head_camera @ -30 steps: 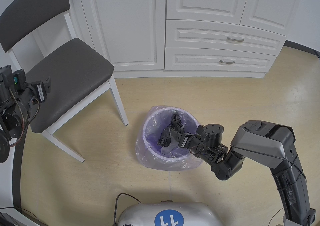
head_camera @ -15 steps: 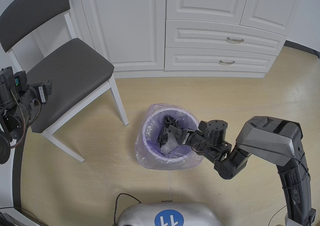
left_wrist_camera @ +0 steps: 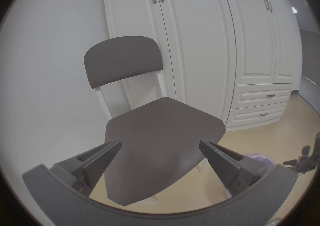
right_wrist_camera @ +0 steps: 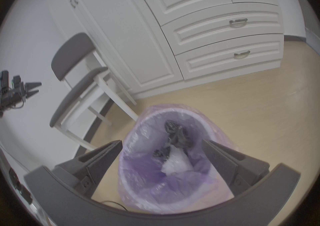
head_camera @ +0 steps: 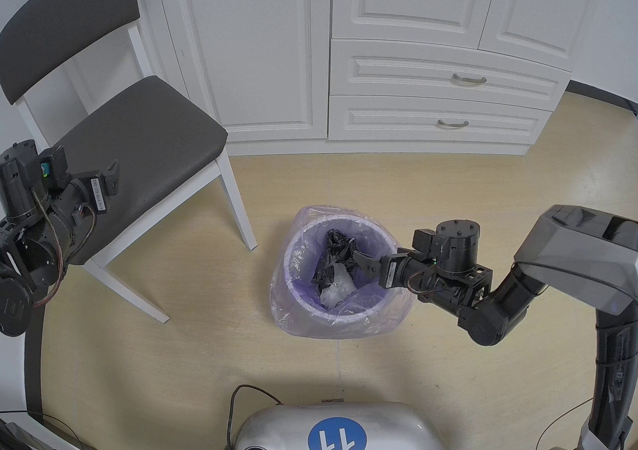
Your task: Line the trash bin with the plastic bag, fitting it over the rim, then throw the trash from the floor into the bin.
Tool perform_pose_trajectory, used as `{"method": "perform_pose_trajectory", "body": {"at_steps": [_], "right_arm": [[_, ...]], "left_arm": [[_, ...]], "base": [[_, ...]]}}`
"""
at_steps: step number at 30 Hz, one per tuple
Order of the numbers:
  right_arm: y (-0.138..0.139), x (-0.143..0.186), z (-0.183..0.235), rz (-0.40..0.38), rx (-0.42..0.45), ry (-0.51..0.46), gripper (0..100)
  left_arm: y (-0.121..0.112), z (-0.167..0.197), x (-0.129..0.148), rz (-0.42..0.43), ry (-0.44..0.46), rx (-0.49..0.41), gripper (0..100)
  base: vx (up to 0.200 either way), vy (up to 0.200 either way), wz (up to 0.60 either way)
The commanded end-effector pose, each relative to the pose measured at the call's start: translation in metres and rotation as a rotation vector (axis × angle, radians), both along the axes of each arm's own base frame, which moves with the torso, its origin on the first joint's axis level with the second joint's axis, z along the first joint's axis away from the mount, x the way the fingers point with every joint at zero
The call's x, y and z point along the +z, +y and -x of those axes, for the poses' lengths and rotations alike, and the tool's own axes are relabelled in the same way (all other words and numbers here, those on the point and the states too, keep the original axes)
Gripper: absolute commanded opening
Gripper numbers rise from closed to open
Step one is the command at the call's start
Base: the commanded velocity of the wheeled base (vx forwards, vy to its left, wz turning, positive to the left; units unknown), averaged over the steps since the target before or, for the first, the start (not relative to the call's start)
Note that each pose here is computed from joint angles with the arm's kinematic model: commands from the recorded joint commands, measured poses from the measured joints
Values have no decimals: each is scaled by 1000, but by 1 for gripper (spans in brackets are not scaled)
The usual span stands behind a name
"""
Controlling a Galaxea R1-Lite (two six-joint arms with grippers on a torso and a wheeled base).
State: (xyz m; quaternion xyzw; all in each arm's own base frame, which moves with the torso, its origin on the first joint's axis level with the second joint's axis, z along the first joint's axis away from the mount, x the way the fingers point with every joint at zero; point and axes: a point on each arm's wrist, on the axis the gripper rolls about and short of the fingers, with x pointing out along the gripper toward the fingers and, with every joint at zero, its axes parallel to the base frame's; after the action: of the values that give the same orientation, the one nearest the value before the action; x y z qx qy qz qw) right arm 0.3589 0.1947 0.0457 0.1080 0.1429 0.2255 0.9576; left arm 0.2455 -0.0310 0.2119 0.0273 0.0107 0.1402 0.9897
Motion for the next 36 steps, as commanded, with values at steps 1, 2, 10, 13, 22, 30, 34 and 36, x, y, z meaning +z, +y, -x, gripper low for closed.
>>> {"method": "perform_pose_trajectory", "body": {"at_steps": [1,2,10,13,22,30,34,36], "right_arm": [[-36,43,11,73,-62,7,100],[-36,44,11,74,-64,8,100],[-92,75,69,231,-144,-28,100],[-102,84,89,246,-219,-47,100],[-140,129,157,165,-355,-191,100],[-165,161,248,-33,-375,-423,100],[-176,164,284,-88,-379,-533,100],[-181,166,298,-111,-384,-576,100]], "left_arm": [[-14,3,-17,-6,39,-58,100],[-14,4,-17,-5,39,-59,100],[-23,54,-7,15,-63,-226,100],[-17,75,-1,20,-97,-260,100],[4,142,15,29,-133,-285,100],[23,205,26,49,-206,-341,100],[30,221,23,51,-238,-311,100],[33,229,22,51,-265,-276,100]], "base": [[0,0,0],[0,0,0],[0,0,0],[0,0,0],[0,0,0],[0,0,0],[0,0,0],[0,0,0]]}}
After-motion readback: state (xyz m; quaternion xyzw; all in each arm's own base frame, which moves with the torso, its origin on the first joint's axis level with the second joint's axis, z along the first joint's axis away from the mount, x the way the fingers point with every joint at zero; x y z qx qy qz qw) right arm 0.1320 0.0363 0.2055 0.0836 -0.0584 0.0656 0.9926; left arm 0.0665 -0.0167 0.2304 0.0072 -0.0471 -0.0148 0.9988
